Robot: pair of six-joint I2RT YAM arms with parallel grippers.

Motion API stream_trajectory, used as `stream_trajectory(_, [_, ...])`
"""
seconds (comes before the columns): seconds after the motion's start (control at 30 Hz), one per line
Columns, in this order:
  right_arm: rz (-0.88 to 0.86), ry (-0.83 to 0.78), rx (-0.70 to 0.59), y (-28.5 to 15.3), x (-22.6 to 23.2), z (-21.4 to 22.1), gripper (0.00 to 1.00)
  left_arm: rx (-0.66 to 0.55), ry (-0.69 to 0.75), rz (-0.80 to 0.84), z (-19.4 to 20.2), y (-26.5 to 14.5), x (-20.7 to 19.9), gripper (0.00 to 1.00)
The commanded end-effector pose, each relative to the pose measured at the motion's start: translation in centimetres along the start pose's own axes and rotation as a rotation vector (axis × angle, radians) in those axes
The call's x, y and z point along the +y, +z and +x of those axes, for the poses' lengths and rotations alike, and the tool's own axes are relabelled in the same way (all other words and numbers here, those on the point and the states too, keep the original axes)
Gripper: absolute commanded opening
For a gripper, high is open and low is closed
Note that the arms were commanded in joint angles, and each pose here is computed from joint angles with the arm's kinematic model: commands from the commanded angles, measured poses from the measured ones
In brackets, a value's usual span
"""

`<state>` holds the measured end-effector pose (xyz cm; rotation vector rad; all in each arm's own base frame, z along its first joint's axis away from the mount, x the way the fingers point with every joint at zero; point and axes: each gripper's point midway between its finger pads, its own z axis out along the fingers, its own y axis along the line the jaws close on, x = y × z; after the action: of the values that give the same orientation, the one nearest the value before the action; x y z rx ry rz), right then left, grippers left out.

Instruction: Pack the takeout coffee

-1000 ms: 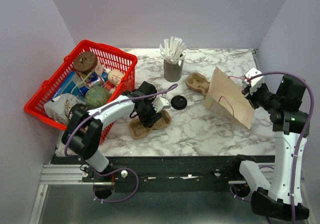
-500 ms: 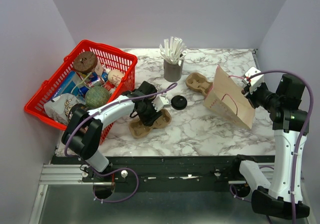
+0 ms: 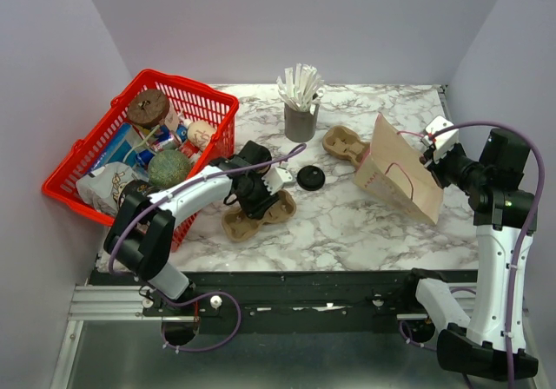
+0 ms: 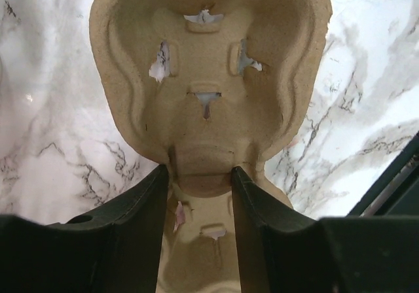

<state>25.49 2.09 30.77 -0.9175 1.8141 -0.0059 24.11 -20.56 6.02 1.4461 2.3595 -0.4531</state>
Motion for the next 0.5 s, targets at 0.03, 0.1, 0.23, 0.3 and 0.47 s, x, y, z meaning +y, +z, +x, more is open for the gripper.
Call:
stream_trajectory(0.03, [0.01, 0.01, -0.011, -0.1, -0.2, -0.5, 0.01, -0.036, 0.034, -0.036, -1.1, -2.2, 0.1, 0.59])
stream_trajectory(0.1, [0.005, 0.018, -0.012, 0.0, 0.0, -0.3, 0.01, -0.027, 0.031, -0.041, -1.0, -2.1, 0.3, 0.63])
stream_trajectory(0.23, [0.001, 0.017, -0.008, -0.2, 0.0, -0.5, 0.01, -0.04, 0.027, -0.062, -1.6, -2.3, 0.7, 0.67])
stream_trajectory(0.3, [0.007, 0.01, -0.006, -0.3, -0.4, -0.8, 0.01, -0.05, 0.023, -0.055, -1.9, -2.4, 0.6, 0.69])
stream_trajectory(0.47, [0.0, 0.01, 0.003, -0.4, -0.5, -0.9, 0.01, -0.049, 0.017, -0.018, -1.7, -2.3, -0.2, 0.68])
